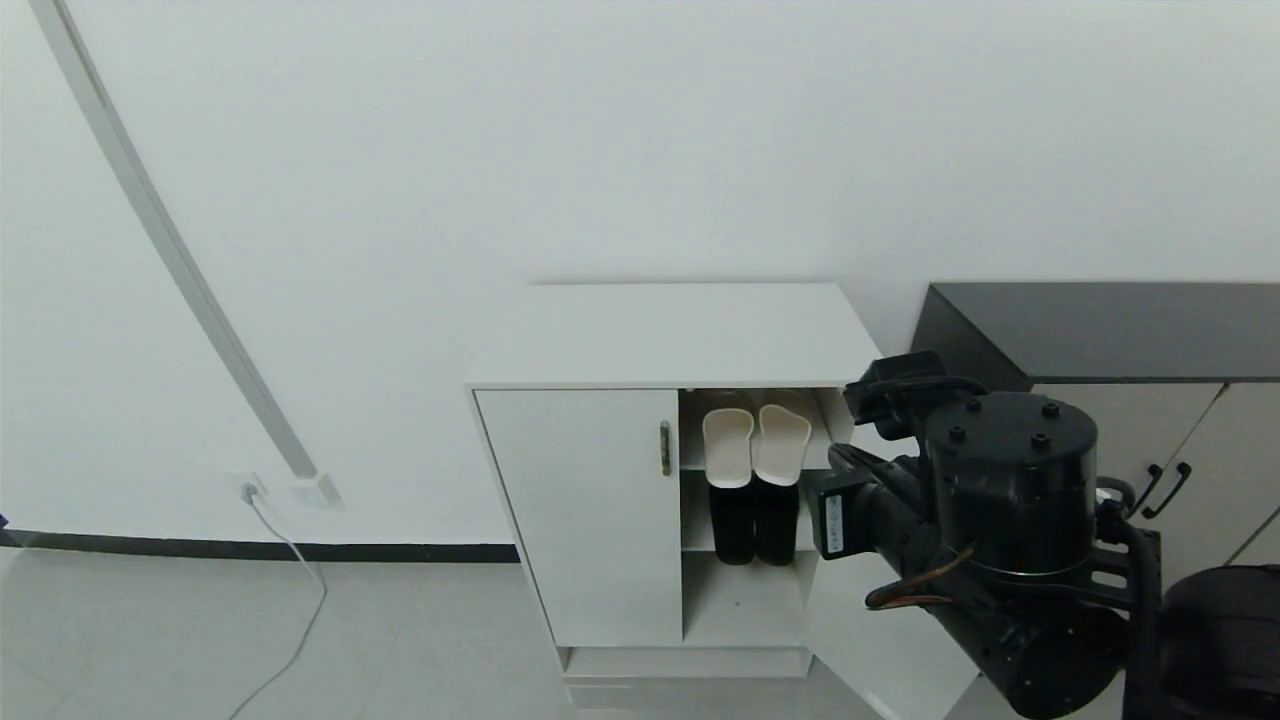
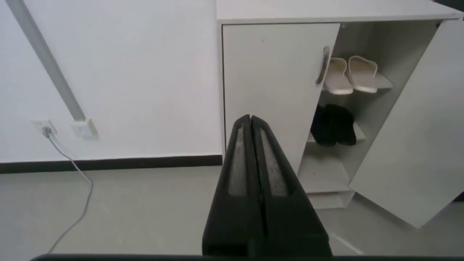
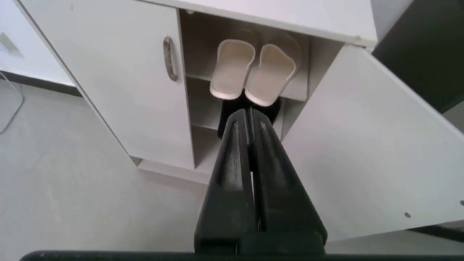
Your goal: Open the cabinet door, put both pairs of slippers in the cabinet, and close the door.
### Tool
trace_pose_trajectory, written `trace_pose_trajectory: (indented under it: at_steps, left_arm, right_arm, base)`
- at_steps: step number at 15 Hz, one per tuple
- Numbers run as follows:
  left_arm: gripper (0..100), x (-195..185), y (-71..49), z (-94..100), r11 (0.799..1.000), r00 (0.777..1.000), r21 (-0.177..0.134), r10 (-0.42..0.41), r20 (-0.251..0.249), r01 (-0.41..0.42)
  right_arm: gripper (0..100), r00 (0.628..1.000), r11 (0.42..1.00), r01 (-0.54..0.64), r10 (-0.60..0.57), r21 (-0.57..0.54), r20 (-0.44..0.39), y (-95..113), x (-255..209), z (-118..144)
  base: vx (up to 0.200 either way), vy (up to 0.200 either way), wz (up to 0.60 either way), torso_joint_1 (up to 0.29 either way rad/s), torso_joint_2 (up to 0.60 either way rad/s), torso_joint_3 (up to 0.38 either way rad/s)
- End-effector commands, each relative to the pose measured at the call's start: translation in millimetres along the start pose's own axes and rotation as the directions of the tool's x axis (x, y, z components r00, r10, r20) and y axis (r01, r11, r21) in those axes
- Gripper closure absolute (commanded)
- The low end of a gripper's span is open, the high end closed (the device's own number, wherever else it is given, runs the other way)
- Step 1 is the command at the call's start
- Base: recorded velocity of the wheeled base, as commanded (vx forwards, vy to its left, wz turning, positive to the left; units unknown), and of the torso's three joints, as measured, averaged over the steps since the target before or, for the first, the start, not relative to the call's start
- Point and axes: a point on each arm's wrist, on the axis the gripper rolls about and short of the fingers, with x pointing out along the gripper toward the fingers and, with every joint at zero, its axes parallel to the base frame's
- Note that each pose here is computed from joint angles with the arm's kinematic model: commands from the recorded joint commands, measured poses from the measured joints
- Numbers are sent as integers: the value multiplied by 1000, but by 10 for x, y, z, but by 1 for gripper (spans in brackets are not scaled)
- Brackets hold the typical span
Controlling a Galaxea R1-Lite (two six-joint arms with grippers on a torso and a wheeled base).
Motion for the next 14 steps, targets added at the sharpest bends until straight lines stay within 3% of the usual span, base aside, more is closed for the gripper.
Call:
trace_pose_trajectory:
  at_steps: [1, 4, 12, 14]
  left_arm:
    - [100, 1, 0, 0, 1000, 1000, 0, 1, -1, -1]
    - [100, 1, 0, 0, 1000, 1000, 0, -1, -1, 1]
    - [100, 1, 0, 0, 1000, 1000, -1, -1, -1, 1]
    - [100, 1, 0, 0, 1000, 1000, -1, -1, -1, 1]
  right_arm:
    - [100, 1000, 1000, 1, -2, -4, -5, 5, 10, -17]
    - [100, 1000, 1000, 1, -2, -3, -5, 5, 10, -17]
    - [100, 1000, 1000, 5, -5, -5, -11, -13, 31, -32]
    - [100, 999, 999, 38, -38, -3, -13, -88, 98, -25]
  base:
    - [0, 0, 0, 198, -437, -237]
    - [0, 0, 0, 116, -255, -142]
    - [0, 0, -600, 7, -12, -5]
    - [0, 0, 0, 0, 0, 0]
